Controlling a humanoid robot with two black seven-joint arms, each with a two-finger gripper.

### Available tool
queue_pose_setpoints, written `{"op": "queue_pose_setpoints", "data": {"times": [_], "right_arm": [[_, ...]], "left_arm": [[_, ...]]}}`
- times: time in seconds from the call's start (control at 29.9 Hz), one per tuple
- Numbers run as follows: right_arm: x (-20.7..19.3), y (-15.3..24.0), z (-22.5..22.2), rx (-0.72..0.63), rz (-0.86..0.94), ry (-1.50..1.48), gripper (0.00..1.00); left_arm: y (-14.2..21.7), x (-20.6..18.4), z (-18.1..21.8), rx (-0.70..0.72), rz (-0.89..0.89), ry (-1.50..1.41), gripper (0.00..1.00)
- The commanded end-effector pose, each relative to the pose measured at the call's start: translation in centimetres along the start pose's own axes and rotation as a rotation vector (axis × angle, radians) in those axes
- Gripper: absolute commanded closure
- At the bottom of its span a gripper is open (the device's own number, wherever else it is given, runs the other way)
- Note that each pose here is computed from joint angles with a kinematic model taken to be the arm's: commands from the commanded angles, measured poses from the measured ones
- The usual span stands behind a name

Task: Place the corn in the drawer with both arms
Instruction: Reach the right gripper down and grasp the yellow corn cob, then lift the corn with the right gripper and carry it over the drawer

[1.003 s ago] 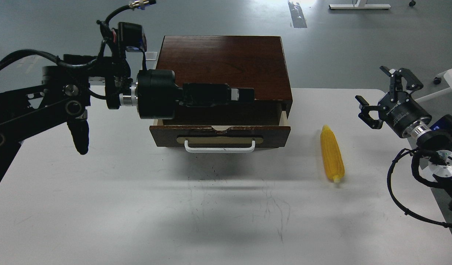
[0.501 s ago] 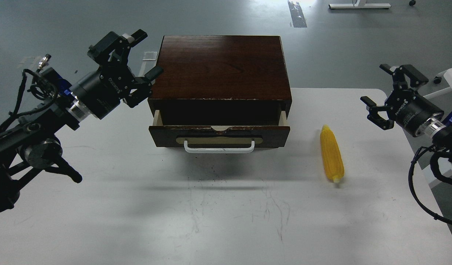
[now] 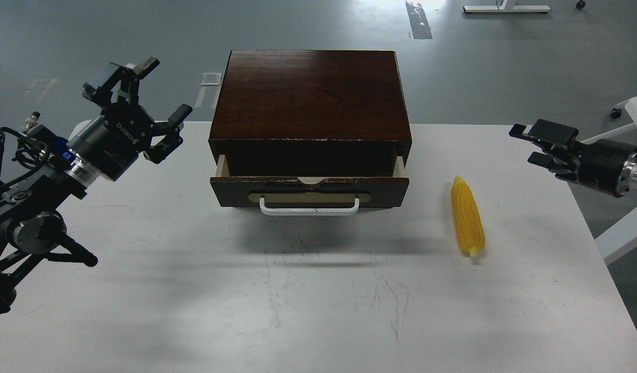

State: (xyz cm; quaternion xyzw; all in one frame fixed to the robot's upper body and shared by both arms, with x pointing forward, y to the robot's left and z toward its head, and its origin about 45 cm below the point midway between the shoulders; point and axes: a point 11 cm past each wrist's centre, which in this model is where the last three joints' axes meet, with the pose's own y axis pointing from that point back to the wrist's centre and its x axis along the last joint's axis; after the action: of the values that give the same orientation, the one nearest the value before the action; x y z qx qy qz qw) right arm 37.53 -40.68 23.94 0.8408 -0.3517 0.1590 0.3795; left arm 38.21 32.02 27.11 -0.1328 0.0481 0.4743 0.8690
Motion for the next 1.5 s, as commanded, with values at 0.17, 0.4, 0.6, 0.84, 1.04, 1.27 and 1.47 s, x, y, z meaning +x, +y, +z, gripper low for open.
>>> {"op": "queue_pose_setpoints", "data": {"times": [0.17, 0.4, 0.6, 0.84, 1.04, 1.27, 1.47], "right_arm": [[-3.3, -2.4, 0.9, -0.151, -0.226, 0.274, 0.0], [-6.1, -6.4, 0.6, -0.155, -0.316, 0.3, 0.0], [-7.4, -7.5, 1.2, -0.168, -0.343, 0.29, 0.0], [-7.9, -7.3, 2.1, -0.193, -0.362, 0.292, 0.0], [-8.9, -7.9, 2.5, -0.199, -0.376, 0.28, 0.05], [-8.9, -7.9, 2.6, -0.198, -0.377, 0.279, 0.4], [-9.2, -7.7, 1.9, -0.119, -0.388, 0.259, 0.68]], "left_arm": [[-0.1, -0.1, 0.3, -0.009, -0.012, 0.004, 0.01], [-0.1, -0.2, 0.4, -0.012, -0.027, 0.014, 0.01], [-0.1, -0.2, 0.4, -0.014, -0.028, 0.015, 0.01], [-0.1, -0.3, 0.4, -0.014, -0.028, 0.016, 0.01], [-0.1, -0.3, 0.4, -0.014, -0.028, 0.014, 0.01], [-0.2, -0.4, 0.3, -0.014, -0.031, 0.017, 0.01], [-0.2, -0.4, 0.2, -0.012, -0.033, 0.014, 0.01]]}}
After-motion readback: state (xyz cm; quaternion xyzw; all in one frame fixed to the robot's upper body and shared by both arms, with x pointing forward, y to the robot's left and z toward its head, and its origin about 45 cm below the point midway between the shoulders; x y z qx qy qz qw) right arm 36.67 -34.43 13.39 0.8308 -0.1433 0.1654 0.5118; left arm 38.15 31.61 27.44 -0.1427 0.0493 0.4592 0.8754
